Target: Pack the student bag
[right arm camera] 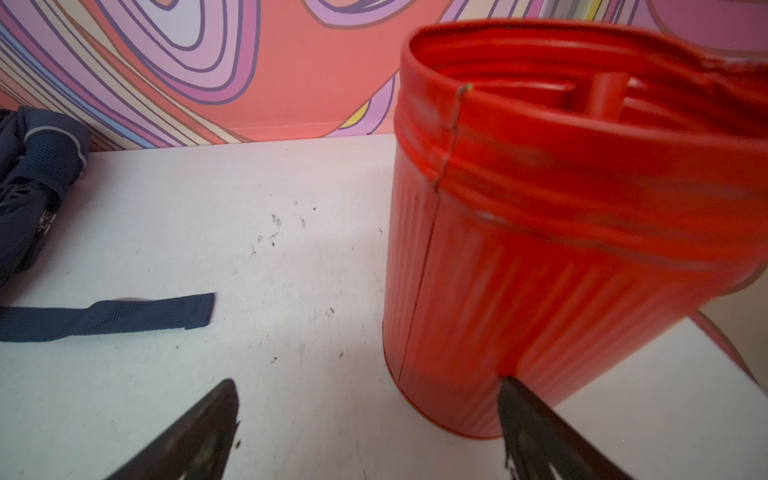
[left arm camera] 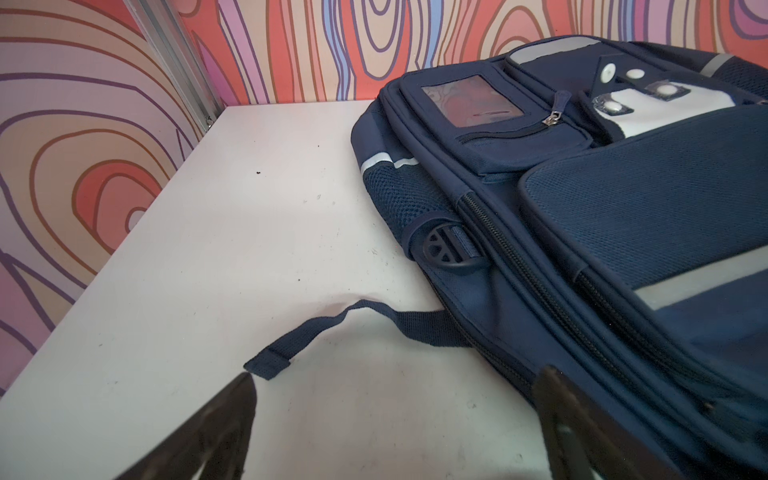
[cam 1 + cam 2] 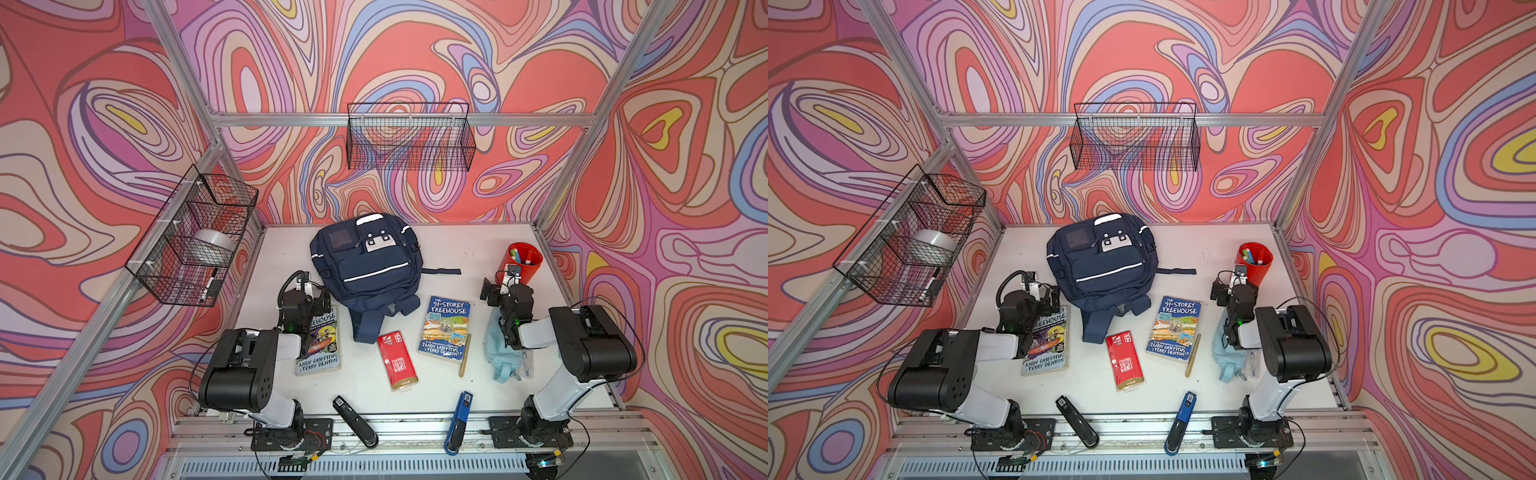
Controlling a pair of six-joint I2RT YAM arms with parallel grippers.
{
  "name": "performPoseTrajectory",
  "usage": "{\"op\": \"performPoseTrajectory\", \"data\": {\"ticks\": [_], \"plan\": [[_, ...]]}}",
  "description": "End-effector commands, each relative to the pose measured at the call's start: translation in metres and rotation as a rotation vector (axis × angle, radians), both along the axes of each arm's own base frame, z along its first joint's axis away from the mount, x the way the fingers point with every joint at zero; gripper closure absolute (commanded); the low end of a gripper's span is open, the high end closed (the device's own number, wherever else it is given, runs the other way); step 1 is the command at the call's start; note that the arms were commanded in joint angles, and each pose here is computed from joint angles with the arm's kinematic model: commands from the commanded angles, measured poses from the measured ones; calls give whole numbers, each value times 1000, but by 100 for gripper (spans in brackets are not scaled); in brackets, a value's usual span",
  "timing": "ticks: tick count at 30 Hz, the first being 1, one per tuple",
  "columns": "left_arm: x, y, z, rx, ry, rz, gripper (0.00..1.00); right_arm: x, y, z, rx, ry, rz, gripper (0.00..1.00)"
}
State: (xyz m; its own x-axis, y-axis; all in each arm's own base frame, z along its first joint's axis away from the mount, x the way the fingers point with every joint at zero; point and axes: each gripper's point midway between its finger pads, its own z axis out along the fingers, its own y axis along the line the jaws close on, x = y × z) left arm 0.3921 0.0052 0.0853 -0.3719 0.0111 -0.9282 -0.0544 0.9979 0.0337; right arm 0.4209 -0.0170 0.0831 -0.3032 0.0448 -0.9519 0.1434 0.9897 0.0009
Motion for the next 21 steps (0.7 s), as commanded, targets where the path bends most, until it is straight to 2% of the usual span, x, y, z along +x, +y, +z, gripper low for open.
{"op": "performPoseTrajectory", "data": {"ticks": [1,5,8,10,14,15,17,21], "plan": [[2,3,3,-8,-12,10,0,6,-1,10,9,-36,-3,2],[-2,-2,8,-9,-35,-21,0,5,1,13,5,-49,10,2],[-12,-6,41,47,-90,6,0,2,10,34,-7,-65,66,1],[-19,-14,63,73,-75,22,0,3,12,49,-1,-37,74,3],[-24,-53,111,-14,-153,-20,4,3,29,79,100,-13,144,4],[-20,-65,124,-6,-148,-51,5,3,34,83,125,-6,162,4],[-11,-106,135,4,-84,-193,6,3,46,91,162,12,208,4],[4,-185,122,62,65,-416,6,7,64,107,197,46,272,4]]}}
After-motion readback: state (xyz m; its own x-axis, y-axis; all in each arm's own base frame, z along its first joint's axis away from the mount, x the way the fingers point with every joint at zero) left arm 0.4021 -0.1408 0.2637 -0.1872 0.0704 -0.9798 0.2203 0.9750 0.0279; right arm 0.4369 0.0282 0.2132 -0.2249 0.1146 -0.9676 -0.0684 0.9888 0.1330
